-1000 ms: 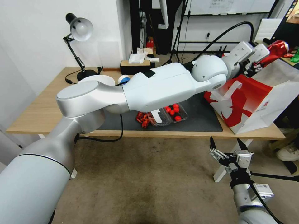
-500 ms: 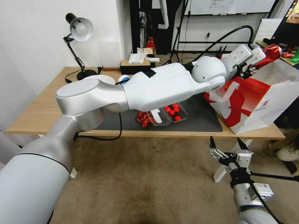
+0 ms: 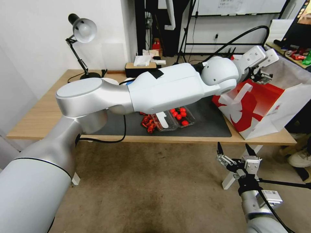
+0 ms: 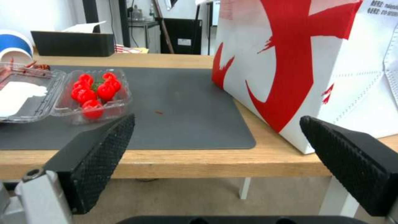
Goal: Pick up the trash from the table and place it into the takeout bag.
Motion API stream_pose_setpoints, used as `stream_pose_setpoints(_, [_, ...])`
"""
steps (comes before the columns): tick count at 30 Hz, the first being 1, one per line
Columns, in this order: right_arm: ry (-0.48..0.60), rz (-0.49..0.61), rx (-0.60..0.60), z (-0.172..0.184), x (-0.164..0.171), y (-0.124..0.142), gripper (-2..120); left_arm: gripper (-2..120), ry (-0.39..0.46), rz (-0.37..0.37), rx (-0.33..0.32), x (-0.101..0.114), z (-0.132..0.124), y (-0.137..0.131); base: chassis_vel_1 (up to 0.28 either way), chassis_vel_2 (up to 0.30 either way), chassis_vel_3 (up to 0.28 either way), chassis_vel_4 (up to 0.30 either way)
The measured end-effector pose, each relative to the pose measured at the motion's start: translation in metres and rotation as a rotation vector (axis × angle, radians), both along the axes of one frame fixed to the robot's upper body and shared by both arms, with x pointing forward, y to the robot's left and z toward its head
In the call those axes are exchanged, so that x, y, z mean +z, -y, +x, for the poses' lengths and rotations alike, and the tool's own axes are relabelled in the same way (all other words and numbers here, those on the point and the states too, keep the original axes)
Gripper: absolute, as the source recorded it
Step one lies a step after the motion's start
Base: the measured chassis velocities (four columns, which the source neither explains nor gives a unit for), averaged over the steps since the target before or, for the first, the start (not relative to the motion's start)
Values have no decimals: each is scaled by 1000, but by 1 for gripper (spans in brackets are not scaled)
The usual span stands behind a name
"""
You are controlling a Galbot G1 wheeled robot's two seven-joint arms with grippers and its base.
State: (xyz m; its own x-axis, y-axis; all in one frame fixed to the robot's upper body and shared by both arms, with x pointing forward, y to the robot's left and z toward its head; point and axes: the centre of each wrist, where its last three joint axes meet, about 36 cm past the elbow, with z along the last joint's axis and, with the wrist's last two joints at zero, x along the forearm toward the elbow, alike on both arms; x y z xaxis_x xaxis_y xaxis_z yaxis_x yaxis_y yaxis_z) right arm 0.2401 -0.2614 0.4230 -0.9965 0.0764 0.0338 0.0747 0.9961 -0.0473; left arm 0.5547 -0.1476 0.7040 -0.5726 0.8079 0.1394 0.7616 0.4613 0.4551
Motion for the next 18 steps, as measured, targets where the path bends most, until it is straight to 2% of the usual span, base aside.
stream_pose_setpoints(2, [1,1,1,0,0,0,100,100,-21,-27,16,3,-2,-2,0,0,0,0])
stream_pose_setpoints(9, [6,0,7,0,3,0,100,100,-51,-116,52,18,-3,-22,0,0,0,0])
stream_pose_setpoints(12, [7,1,10,1,3,0,100,100,-56,-174,107,16,-4,-69,0,0,0,0])
stream_pose_setpoints(13, [7,1,10,1,3,0,100,100,-56,-174,107,16,-4,-69,0,0,0,0])
stream_pose_setpoints(15, [9,3,15,2,3,-1,100,100,-50,-180,175,-2,-1,-118,0,0,0,0])
stream_pose_setpoints(16, [9,3,15,2,3,-1,100,100,-50,-180,175,-2,-1,-118,0,0,0,0])
stream_pose_setpoints(18, [14,3,22,3,4,-2,100,100,-5,-144,229,-28,-1,-178,0,0,0,0])
